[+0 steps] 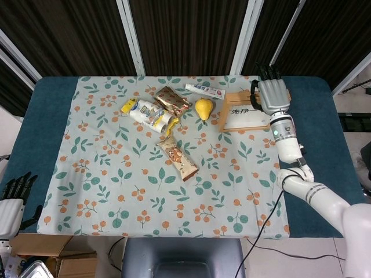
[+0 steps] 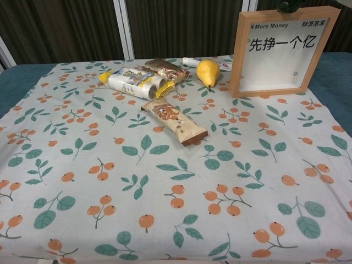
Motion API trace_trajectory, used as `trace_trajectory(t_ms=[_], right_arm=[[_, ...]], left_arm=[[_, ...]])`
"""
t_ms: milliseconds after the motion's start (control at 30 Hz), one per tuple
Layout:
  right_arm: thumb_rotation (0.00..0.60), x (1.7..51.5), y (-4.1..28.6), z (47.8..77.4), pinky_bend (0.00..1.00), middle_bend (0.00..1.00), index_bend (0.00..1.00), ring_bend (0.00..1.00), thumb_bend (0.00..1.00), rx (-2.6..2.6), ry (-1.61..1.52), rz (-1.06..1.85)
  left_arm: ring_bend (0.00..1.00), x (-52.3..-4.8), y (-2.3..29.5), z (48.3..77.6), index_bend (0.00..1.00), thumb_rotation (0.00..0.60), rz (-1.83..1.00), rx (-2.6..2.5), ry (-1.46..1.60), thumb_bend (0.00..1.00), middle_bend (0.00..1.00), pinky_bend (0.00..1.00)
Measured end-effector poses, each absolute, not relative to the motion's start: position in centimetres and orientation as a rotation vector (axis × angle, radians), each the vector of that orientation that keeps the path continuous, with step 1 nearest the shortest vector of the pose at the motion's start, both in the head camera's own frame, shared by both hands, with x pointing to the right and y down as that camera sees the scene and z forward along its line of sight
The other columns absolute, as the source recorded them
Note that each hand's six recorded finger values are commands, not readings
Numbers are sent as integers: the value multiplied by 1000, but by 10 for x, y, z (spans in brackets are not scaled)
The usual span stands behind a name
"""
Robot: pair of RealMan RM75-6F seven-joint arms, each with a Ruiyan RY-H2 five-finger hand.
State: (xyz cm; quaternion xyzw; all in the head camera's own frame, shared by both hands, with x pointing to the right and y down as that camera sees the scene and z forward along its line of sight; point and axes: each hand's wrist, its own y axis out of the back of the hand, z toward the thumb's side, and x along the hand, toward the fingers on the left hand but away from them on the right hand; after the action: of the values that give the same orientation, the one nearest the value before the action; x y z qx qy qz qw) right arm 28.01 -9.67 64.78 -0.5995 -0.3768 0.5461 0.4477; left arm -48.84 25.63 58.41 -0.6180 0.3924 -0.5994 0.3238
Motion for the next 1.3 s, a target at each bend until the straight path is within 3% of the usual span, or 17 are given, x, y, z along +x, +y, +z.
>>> trace_trajectory(t_ms=[67,100,167,233,300,633,900,1100,1300], right_arm=[[600,280,-97,649,0,159,743,0,600,-1485,-930,1354],[600,280,-96,649,0,159,663,0,600,-1486,-927,1357],[600,281,-96,651,0,160,447,0,596,-1490,-914,1368],[600,283,-95,653,0,141,149,0,552,-1497,-898,1386],[600,284,-94,654,0,109,20,0,502,-1503,-888,1400],[600,289,-94,639,0,58,0,0,458,-1497,-934,1365],[600,312,-68,599,0,0,0,0,455,-1439,-1004,1254],[600,363,6,564,0,0,0,0,434,-1397,-1033,1281],[600,442,121,546,0,0,0,0,426,-1338,-1054,1535]], left_arm=[[0,-489,256,584,0,600,-1573,-1621,1031,414,0,0],[0,-489,256,584,0,600,-1573,-1620,1033,414,0,0],[0,-489,256,584,0,600,-1571,-1620,1033,415,0,0],[0,-489,255,584,0,600,-1570,-1620,1032,415,0,0],[0,-489,255,584,0,600,-1569,-1620,1031,415,0,0],[0,-488,254,583,0,600,-1564,-1617,1036,414,0,0],[0,-486,253,579,0,600,-1550,-1615,1047,414,0,0],[0,-486,251,574,0,600,-1530,-1607,1057,414,0,0],[0,-484,252,567,0,600,-1509,-1601,1061,414,0,0]])
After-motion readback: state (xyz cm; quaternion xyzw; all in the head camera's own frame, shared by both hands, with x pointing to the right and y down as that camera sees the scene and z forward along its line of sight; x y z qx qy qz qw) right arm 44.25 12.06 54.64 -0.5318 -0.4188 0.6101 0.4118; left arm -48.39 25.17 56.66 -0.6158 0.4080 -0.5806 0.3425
